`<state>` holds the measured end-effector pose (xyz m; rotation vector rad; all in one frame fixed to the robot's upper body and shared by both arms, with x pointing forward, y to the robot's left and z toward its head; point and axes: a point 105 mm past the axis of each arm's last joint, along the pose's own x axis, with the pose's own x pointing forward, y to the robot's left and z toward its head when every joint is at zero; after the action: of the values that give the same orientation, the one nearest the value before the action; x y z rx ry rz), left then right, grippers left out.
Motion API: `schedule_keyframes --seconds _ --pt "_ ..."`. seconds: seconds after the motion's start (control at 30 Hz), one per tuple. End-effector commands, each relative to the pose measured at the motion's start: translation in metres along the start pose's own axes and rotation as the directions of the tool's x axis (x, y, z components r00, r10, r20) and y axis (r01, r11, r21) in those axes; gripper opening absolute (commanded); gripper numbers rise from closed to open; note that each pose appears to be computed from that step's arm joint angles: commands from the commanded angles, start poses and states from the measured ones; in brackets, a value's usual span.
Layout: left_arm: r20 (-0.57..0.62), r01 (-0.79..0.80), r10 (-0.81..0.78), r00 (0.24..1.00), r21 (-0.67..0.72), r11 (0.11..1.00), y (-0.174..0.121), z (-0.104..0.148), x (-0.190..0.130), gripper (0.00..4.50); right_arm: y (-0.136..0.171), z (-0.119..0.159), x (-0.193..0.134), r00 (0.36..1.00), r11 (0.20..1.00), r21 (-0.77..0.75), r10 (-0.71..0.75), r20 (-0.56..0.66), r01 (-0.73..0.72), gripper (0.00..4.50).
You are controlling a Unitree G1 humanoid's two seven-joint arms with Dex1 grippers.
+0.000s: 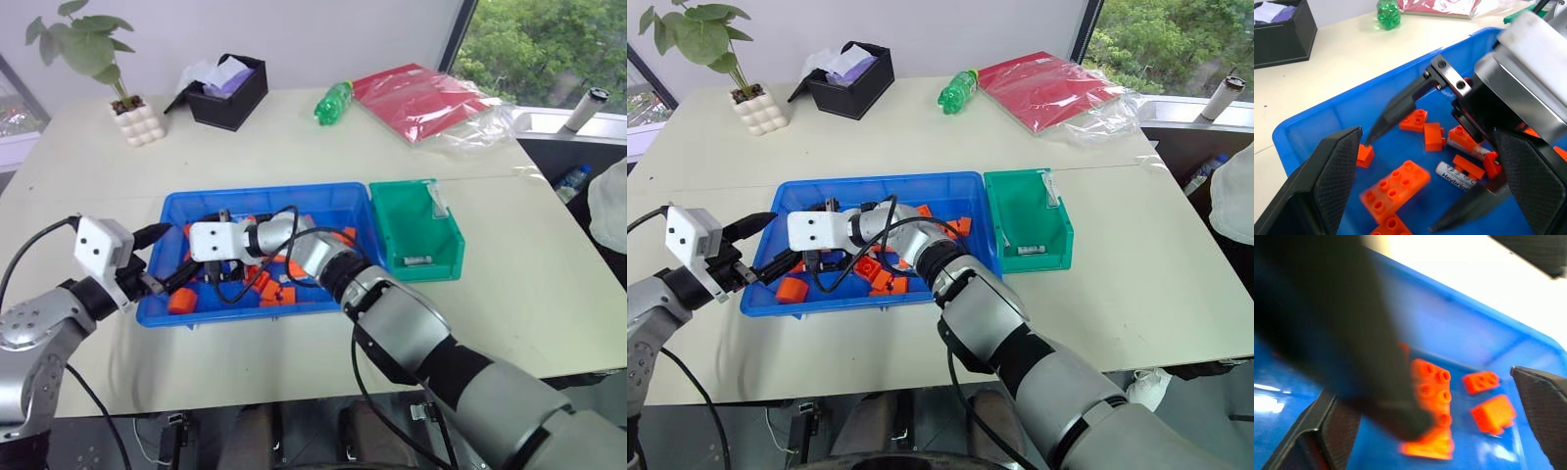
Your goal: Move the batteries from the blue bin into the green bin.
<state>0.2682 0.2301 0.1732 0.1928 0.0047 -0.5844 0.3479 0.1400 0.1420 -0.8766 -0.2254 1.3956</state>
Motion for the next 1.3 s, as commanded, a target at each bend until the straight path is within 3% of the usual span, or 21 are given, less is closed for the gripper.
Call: schedule_keyframes --seconds 0.03,0.13,0.3,0.5,0.8,1.07,1.3 --pt "0.045 0.012 -0.014 0.999 0.042 0.999 -0.003 0.014 0.004 4.5 -0.043 0.048 -0.011 0.985 0.996 0.042 -0.089 0.148 0.084 4.47" --pt "0.047 0.013 -0.015 0.999 0.041 0.999 0.0 0.013 0.006 4.5 -0.069 0.065 -0.034 0.972 0.985 0.159 -0.1 0.212 0.067 4.47" --pt "0.052 0.012 -0.014 0.999 0.039 0.999 0.004 0.011 0.011 4.5 -0.076 0.052 -0.058 0.981 0.933 0.357 -0.109 0.16 0.045 4.47" --pt "0.059 0.006 -0.008 0.998 0.031 0.999 0.007 0.009 0.013 4.5 -0.052 0.037 -0.073 0.993 0.854 0.519 -0.095 0.077 0.041 4.47" --pt "0.02 -0.022 0.022 1.0 0.028 0.999 0.027 0.013 -0.013 4.5 -0.009 0.048 -0.08 0.998 0.79 0.612 0.008 0.056 -0.041 4.47" --pt "-0.101 0.089 -0.087 0.991 0.015 0.996 0.022 0.008 -0.038 4.5 0.016 0.057 -0.068 0.995 0.716 0.692 0.068 0.07 -0.098 4.47" --pt "-0.101 0.121 -0.117 0.988 0.029 0.992 0.014 0.011 -0.037 4.5 0.037 0.053 -0.044 0.992 0.644 0.756 0.115 0.052 -0.115 4.47"
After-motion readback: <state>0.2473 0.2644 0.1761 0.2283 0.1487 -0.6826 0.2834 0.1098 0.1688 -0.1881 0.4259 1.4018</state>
